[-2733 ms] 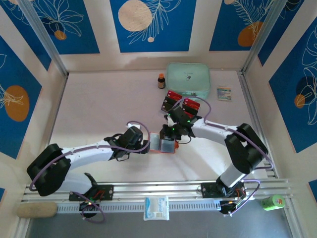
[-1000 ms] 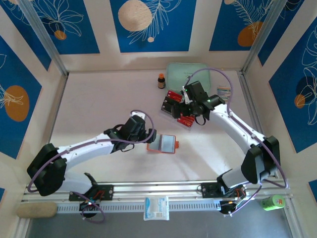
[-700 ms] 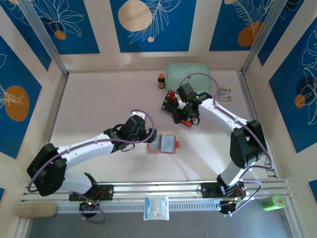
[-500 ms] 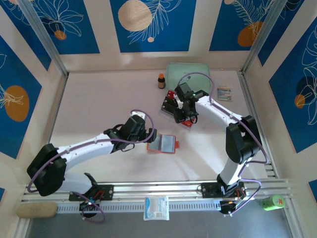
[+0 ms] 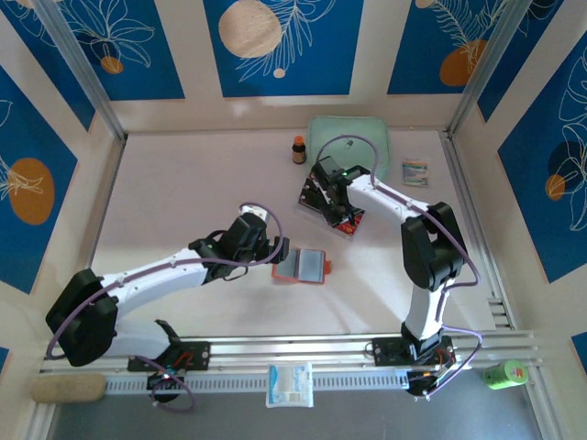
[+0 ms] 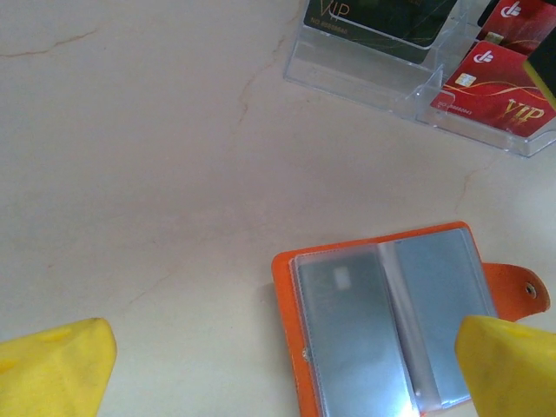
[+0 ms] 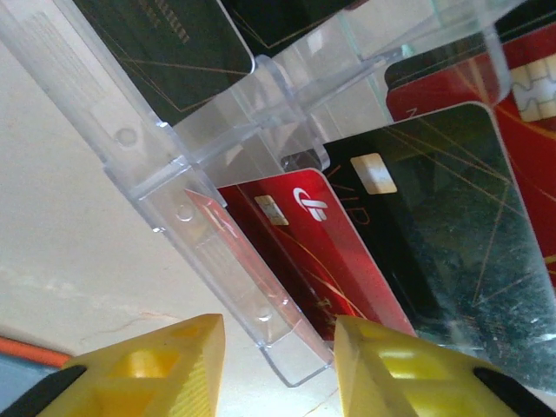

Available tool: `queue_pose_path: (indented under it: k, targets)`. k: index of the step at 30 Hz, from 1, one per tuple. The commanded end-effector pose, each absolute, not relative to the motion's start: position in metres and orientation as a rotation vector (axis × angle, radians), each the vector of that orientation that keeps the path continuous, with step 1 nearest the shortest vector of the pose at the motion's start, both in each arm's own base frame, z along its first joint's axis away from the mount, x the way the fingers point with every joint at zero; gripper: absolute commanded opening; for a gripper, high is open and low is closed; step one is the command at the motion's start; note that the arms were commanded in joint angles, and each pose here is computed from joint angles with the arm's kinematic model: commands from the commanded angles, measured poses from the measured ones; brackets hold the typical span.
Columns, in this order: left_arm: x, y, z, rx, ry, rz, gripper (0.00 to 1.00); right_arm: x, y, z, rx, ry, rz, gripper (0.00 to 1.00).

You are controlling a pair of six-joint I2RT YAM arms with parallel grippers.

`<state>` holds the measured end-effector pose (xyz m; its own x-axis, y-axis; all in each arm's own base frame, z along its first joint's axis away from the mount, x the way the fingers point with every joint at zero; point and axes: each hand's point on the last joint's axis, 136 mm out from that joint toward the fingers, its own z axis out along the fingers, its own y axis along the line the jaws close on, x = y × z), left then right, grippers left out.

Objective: Put the credit cards into the card holder

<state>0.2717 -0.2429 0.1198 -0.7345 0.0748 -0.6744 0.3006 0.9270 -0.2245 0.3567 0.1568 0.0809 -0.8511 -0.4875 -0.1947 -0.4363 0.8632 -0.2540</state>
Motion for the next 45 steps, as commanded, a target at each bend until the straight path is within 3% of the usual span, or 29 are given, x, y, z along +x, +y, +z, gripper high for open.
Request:
queue_pose_path:
  k: [1, 14, 27, 39, 45]
  targets:
    - [0.272, -0.237, 0.12, 0.272, 2.373, -0.41, 1.0, 0.362, 0.155, 0.084, -0.748, 2.764, -0.368, 0.36]
    - [0.271, -0.231, 0.118, 0.259, 2.375, -0.415, 1.0, 0.364, 0.157, 0.068, -0.801, 2.78, -0.409, 0.34]
    - [0.271, -0.229, 0.119, 0.251, 2.372, -0.422, 1.0, 0.349, 0.166, 0.067, -0.809, 2.798, -0.341, 0.12]
    - [0.271, -0.228, 0.119, 0.252, 2.373, -0.42, 1.0, 0.345, 0.174, 0.084, -0.96, 2.686, -0.345, 0.0]
    - [0.272, -0.227, 0.119, 0.261, 2.377, -0.408, 1.0, 0.341, 0.184, 0.1, -0.987, 2.627, -0.353, 0.0]
